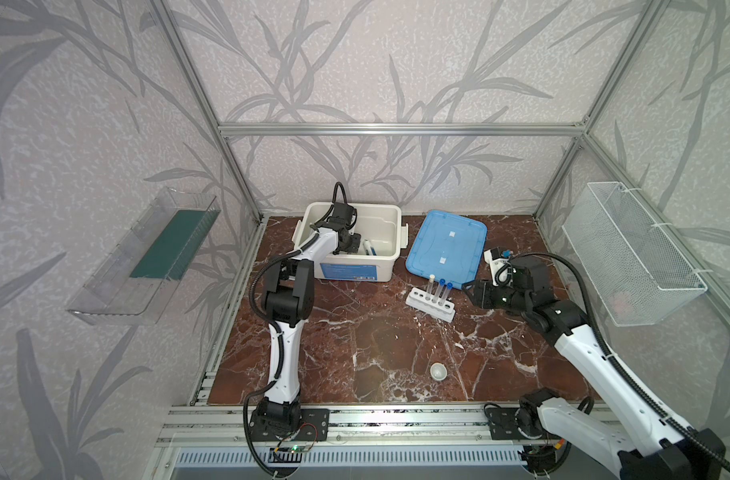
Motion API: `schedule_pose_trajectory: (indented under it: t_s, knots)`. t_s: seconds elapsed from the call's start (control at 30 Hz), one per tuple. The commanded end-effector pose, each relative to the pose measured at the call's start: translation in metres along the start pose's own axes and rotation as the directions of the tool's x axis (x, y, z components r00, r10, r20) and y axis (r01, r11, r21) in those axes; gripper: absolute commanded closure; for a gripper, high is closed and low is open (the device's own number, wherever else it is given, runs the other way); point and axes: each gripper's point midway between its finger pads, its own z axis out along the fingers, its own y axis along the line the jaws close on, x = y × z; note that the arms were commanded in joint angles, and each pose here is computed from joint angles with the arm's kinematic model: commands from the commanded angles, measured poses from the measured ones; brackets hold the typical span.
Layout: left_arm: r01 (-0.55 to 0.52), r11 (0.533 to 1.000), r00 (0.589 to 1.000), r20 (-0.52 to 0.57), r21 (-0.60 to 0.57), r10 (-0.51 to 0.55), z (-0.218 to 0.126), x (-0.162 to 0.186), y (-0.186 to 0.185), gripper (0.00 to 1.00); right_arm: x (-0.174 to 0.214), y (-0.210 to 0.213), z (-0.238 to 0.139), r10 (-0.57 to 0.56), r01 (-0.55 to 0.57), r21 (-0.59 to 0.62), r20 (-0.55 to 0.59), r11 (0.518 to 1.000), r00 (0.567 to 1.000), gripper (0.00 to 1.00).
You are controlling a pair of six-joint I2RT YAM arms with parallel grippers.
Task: Organize the chemistry lab equipment
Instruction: 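Lower the tweezers into the tub and open the left gripper, then lift the left gripper from the tub while the right gripper reaches toward the white cup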
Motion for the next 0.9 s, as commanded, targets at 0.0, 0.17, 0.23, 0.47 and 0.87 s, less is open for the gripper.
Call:
schedule_pose_trajectory:
  t_s: [0.0, 0.17, 0.23, 0.47, 0.87]
  knots:
    - [0.007, 1.000, 1.000, -0.003, 0.000, -0.007, -0.001, -0.003, -0.003, 0.82, 0.001, -0.002, -0.003, -0.005, 0.005, 0.006, 0.010, 1.000, 1.000, 0.50]
    - [0.000, 1.000, 1.000, 0.031, 0.016, -0.001, -0.015, -0.014, -0.007, 0.75, -0.001, -0.001, -0.004, -0.004, 0.004, 0.003, 0.012, 1.000, 1.000, 0.50]
    - [-0.011, 1.000, 0.998, 0.061, 0.022, 0.010, -0.026, -0.023, -0.010, 0.70, -0.002, 0.000, -0.005, -0.007, 0.006, 0.005, 0.015, 1.000, 1.000, 0.50]
    - [-0.032, 0.998, 0.979, 0.204, 0.050, 0.021, -0.079, -0.060, -0.017, 0.55, -0.005, -0.002, -0.013, -0.027, 0.026, 0.032, 0.019, 0.999, 0.999, 0.44]
    - [-0.075, 0.993, 0.901, 0.433, 0.089, 0.030, -0.193, -0.091, -0.028, 0.45, 0.016, -0.022, -0.027, 0.008, 0.008, 0.166, -0.093, 0.986, 0.996, 0.39]
